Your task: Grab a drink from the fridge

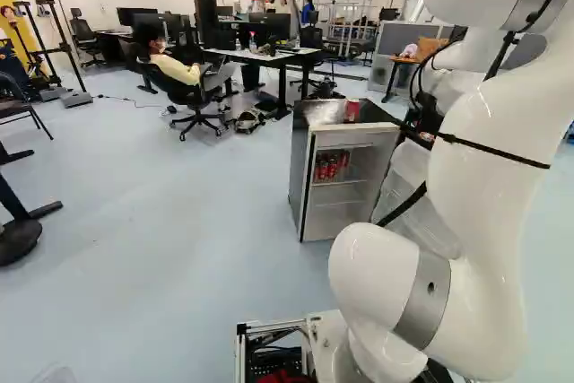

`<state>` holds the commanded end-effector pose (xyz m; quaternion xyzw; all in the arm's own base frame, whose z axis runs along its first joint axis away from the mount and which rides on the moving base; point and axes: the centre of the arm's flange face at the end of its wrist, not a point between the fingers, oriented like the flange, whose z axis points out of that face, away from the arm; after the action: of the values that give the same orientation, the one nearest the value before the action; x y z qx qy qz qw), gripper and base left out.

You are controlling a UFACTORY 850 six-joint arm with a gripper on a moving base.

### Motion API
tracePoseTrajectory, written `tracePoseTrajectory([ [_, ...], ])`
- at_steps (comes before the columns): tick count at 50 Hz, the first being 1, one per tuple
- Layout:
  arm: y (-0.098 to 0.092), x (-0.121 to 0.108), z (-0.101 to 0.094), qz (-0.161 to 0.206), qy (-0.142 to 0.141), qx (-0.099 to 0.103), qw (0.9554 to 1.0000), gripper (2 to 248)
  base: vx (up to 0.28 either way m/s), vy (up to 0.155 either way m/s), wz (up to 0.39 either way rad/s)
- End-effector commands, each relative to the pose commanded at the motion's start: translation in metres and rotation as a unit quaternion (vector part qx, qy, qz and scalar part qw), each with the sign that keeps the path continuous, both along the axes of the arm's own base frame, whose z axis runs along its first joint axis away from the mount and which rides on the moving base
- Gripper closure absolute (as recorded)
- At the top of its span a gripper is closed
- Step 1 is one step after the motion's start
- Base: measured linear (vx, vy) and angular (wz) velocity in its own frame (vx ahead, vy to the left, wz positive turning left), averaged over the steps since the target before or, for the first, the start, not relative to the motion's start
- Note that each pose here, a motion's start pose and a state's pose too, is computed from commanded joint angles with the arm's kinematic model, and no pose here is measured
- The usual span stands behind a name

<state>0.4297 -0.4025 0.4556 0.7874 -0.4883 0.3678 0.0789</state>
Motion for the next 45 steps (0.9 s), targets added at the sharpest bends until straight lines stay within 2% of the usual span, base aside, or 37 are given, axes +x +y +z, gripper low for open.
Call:
tracePoseTrajectory([
  [45,-0.071,-0.001,-0.013,-0.026,0.026,0.055,0.9978,3,0.0,0.0,0.0],
])
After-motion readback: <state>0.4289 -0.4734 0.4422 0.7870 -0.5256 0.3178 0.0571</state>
